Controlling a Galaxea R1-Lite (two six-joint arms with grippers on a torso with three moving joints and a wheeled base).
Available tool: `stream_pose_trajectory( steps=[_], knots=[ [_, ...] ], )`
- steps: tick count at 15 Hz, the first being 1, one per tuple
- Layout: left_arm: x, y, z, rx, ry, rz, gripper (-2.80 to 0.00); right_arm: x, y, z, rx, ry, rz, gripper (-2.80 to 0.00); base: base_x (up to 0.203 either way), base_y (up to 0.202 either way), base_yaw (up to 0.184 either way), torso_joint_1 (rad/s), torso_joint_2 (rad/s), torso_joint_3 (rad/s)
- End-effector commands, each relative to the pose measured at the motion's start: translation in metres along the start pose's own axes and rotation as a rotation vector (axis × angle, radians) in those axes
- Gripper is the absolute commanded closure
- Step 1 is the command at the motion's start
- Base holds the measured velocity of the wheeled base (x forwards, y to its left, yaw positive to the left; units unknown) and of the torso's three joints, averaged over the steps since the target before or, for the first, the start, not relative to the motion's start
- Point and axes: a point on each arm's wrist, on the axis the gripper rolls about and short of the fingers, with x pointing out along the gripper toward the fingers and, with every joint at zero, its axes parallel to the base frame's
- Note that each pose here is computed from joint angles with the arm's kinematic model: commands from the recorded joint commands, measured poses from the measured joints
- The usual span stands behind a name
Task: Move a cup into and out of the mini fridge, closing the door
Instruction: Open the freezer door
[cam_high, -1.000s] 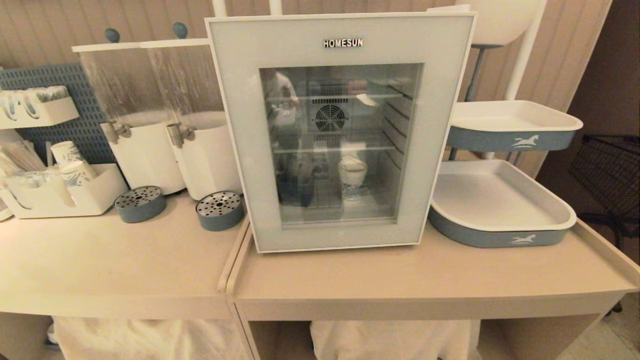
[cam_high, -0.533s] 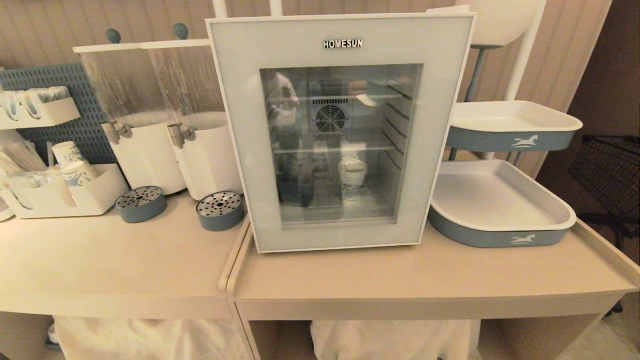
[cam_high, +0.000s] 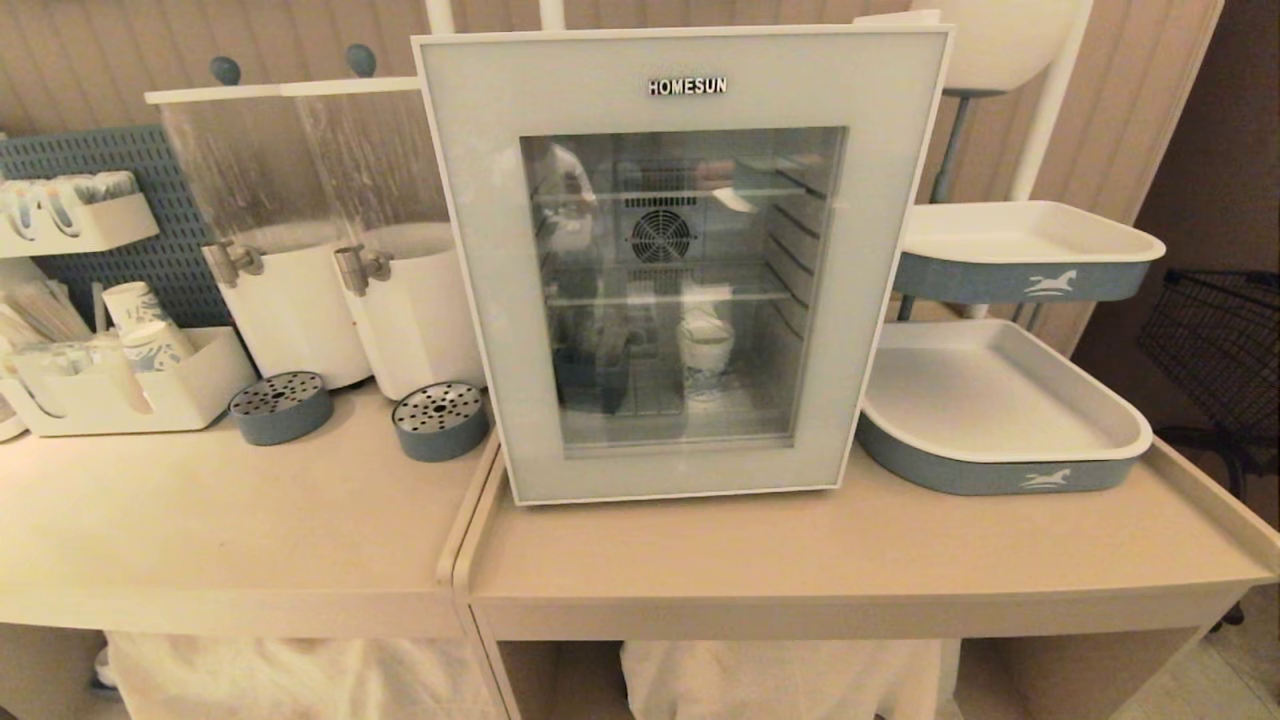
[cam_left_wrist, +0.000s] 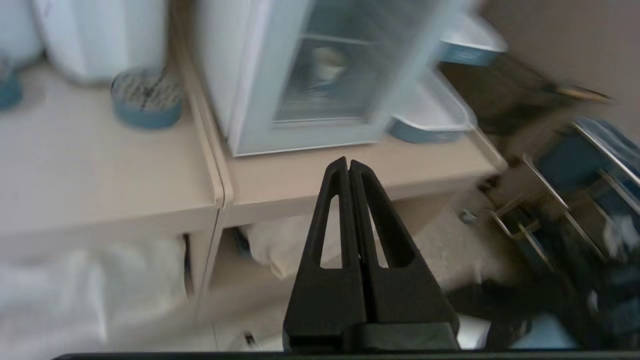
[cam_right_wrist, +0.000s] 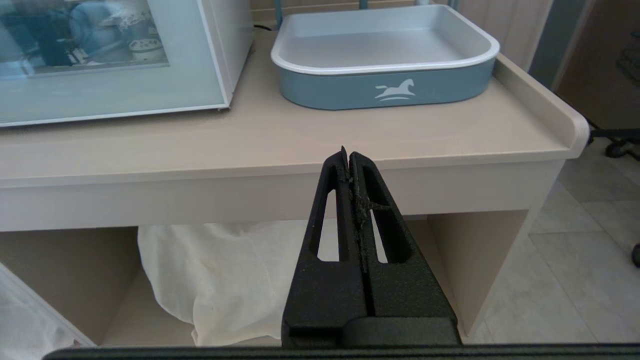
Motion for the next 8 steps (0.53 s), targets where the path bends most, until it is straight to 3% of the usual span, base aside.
stream_pose_trajectory(
  steps=[1, 3, 5, 6, 7, 8],
  knots=[
    [0.109, -0.022, 0.025, -0.04, 0.179, 0.143, 0.0, 0.0, 0.0, 0.0, 0.0, 0.0, 0.0, 0.0, 0.0, 0.0, 0.0, 0.0, 0.0, 0.0],
    [0.143, -0.016, 0.034, -0.085, 0.2, 0.167, 0.0, 0.0, 0.0, 0.0, 0.0, 0.0, 0.0, 0.0, 0.0, 0.0, 0.0, 0.0, 0.0, 0.0],
    [0.17, 0.014, 0.04, -0.12, 0.248, 0.11, 0.0, 0.0, 0.0, 0.0, 0.0, 0.003, 0.0, 0.0, 0.0, 0.0, 0.0, 0.0, 0.0, 0.0],
    [0.183, 0.039, 0.041, -0.11, 0.277, 0.025, 0.0, 0.0, 0.0, 0.0, 0.0, 0.003, 0.0, 0.0, 0.0, 0.0, 0.0, 0.0, 0.0, 0.0],
    [0.193, 0.066, 0.038, -0.075, 0.301, -0.118, 0.0, 0.0, 0.0, 0.0, 0.0, 0.003, 0.0, 0.0, 0.0, 0.0, 0.0, 0.0, 0.0, 0.0],
    [0.203, 0.098, 0.029, -0.005, 0.301, -0.262, 0.0, 0.0, 0.0, 0.0, 0.0, 0.003, 0.0, 0.0, 0.0, 0.0, 0.0, 0.0, 0.0, 0.0]
  ],
)
